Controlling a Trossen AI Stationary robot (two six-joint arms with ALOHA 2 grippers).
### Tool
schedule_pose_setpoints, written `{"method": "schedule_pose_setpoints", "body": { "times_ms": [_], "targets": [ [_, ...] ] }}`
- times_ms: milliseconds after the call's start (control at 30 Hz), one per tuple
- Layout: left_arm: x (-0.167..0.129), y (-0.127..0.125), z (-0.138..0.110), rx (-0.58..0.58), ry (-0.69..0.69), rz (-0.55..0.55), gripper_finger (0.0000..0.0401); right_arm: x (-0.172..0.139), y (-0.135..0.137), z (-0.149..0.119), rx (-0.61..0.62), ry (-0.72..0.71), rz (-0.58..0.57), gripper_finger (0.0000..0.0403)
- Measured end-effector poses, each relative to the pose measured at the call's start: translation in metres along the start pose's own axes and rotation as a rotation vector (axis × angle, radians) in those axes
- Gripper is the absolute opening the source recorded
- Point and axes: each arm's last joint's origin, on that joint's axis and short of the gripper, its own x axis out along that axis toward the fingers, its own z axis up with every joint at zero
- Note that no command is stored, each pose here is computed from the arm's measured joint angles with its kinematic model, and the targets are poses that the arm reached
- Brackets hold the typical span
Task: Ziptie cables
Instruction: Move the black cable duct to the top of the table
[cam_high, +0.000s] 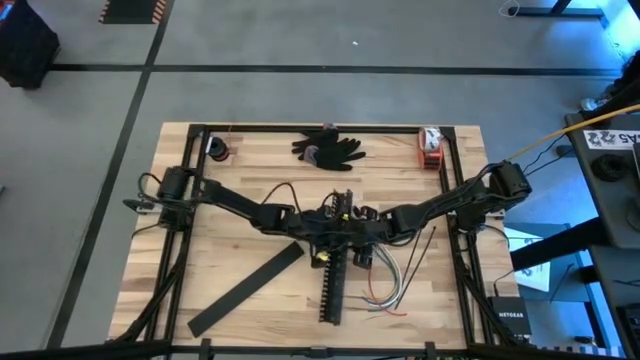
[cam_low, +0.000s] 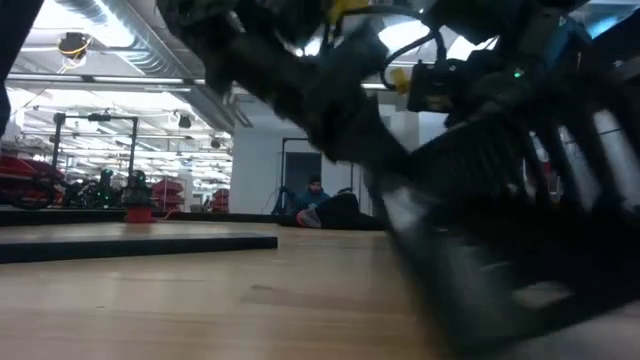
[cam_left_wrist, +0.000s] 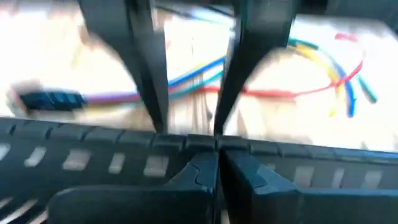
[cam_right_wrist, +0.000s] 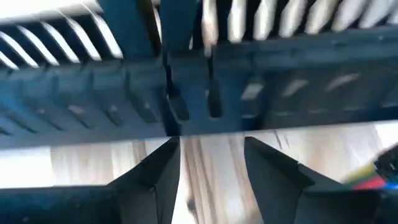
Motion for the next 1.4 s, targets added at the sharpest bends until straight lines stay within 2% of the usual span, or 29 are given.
{"method": "schedule_pose_setpoints", "body": {
  "times_ms": [67,167,333,433,567,667,767,900,1000,1167,1267,1400],
  "targets": [
    [-0.008,0.000,0.006,-0.008,0.017,0.004,0.0008,0.007,0.002,0.003,0.000,-0.035,-0.001,0.0169],
    [-0.013,0.001,0.001,-0.019,0.095,0.012,0.0007,0.018,0.002,0.006,-0.008,-0.088,-0.027,0.0169],
    [-0.016,0.004,-0.012,-0.020,0.230,0.052,0.0008,0.028,-0.013,0.007,0.019,-0.033,-0.082,0.0169],
    [-0.019,0.006,-0.013,-0.059,0.257,0.093,0.0007,0.021,-0.023,0.010,0.035,0.036,-0.130,0.0169],
    [-0.028,0.009,0.001,-0.096,0.193,0.101,0.0007,-0.004,-0.029,0.022,0.009,0.061,-0.154,0.0169],
    [-0.033,0.013,0.004,-0.090,0.192,0.108,0.0008,-0.022,-0.028,0.030,-0.021,0.019,-0.137,0.0169],
    [-0.044,0.016,0.007,-0.119,0.237,0.121,0.0007,-0.033,-0.024,0.041,-0.034,-0.092,-0.091,0.0169],
    [-0.082,0.013,0.025,-0.190,0.241,0.126,0.0007,-0.029,-0.018,0.054,-0.043,-0.211,0.003,0.0169],
    [-0.110,0.005,0.031,-0.208,0.279,0.116,0.0007,-0.015,-0.014,0.059,-0.124,-0.250,0.035,0.0169],
    [-0.146,-0.009,0.033,-0.234,0.344,0.096,0.0007,-0.014,-0.013,0.060,-0.394,-0.201,0.040,0.0169],
    [-0.157,-0.019,0.031,-0.242,0.376,0.083,0.0007,-0.019,-0.012,0.059,-0.549,-0.116,0.077,0.0169],
    [-0.159,-0.032,0.030,-0.225,0.381,0.057,0.0007,-0.011,-0.008,0.062,-0.689,-0.135,0.136,0.0169]
  ]
}}
